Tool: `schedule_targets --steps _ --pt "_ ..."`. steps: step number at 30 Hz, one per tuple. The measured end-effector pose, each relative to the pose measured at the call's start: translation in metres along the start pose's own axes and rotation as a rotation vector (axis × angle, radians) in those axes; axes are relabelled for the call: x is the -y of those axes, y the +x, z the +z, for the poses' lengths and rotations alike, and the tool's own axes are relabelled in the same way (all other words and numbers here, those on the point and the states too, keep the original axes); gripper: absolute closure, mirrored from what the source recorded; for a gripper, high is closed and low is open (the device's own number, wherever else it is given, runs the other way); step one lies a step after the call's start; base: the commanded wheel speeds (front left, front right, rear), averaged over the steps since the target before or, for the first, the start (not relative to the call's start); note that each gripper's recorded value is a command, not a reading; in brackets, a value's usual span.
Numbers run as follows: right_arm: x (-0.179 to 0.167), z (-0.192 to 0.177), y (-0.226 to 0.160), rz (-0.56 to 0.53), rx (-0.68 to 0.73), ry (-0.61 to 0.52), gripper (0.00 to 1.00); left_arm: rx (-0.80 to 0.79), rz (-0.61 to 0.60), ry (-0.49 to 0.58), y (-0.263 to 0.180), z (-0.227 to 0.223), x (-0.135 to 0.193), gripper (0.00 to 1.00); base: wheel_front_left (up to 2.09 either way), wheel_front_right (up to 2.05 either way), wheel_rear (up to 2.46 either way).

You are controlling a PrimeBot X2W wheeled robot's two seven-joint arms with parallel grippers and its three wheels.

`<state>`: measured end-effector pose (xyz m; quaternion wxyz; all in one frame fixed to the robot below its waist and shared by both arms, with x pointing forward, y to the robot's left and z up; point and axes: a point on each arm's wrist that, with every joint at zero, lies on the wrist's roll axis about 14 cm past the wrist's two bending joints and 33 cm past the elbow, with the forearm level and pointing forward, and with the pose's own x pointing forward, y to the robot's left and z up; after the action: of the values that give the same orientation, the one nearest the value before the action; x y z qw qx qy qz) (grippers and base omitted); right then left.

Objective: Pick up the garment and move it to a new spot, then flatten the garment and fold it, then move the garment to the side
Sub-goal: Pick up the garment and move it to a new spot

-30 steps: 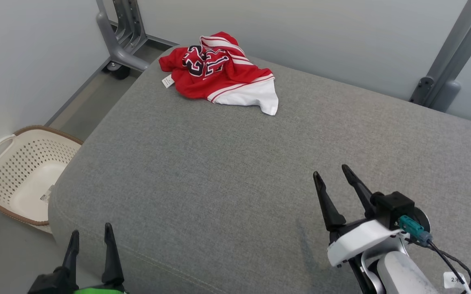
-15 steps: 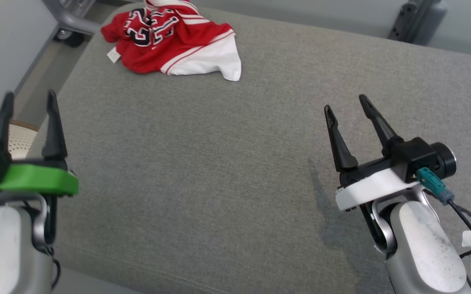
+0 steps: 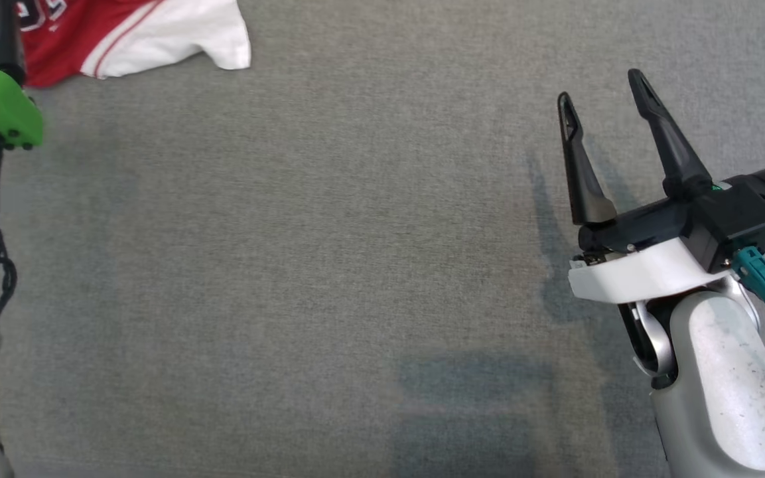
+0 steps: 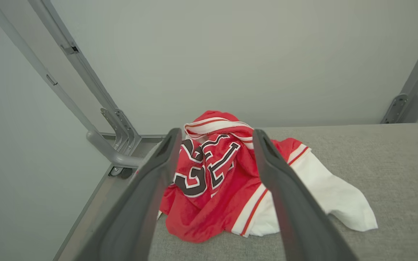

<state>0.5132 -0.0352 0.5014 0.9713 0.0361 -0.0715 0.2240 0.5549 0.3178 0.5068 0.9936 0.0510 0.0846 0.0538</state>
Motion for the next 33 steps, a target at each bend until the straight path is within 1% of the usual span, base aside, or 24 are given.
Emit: schedule_targets --steps 4,8,12,15,16,17,18,19,22,26,33 --pt "0.026 -0.013 -0.008 -0.059 -0.031 -0.03 0.0 -0.113 0.009 0.005 0.031 -0.04 0.001 0.0 0.0 0.0 0.0" --pt "0.047 -0.025 -0.017 -0.108 -0.06 -0.056 0.0 -0.25 0.017 0.02 0.051 -0.087 0.003 0.0 0.0 0.0 0.0" --pt "0.06 -0.037 -0.024 -0.138 -0.089 -0.066 0.0 -0.321 0.069 0.027 0.069 -0.118 -0.003 0.0 0.0 0.0 0.0" --pt "0.068 -0.046 -0.029 -0.159 -0.111 -0.072 0.0 -0.353 0.087 0.014 0.078 -0.138 0.001 0.0 0.0 0.0 0.0" --pt "0.071 -0.049 -0.031 -0.167 -0.117 -0.074 0.0 -0.358 0.088 0.01 0.08 -0.145 0.004 0.13 0.0 0.0 0.0" --pt "0.073 -0.05 -0.033 -0.174 -0.12 -0.077 0.0 -0.357 0.086 0.007 0.083 -0.148 0.006 0.4 0.0 0.0 0.0" --pt "0.076 -0.053 -0.035 -0.182 -0.127 -0.079 0.0 -0.343 0.083 0.006 0.086 -0.149 0.009 0.77 0.0 0.0 0.0" --pt "0.078 -0.054 -0.036 -0.188 -0.13 -0.08 0.0 -0.328 0.08 0.01 0.089 -0.15 0.01 1.0 0.0 0.0 0.0" --pt "0.082 -0.056 -0.04 -0.199 -0.134 -0.083 0.0 -0.294 0.057 0.018 0.092 -0.149 0.017 1.0 0.0 0.0 0.0" --pt "0.08 -0.05 -0.041 -0.199 -0.121 -0.081 0.0 -0.239 0.021 0.027 0.092 -0.133 0.024 1.0 0.0 0.0 0.0" --pt "0.074 -0.023 -0.042 -0.195 -0.066 -0.078 0.0 -0.1 -0.048 0.07 0.086 -0.073 0.035 1.0 0.0 0.0 0.0"
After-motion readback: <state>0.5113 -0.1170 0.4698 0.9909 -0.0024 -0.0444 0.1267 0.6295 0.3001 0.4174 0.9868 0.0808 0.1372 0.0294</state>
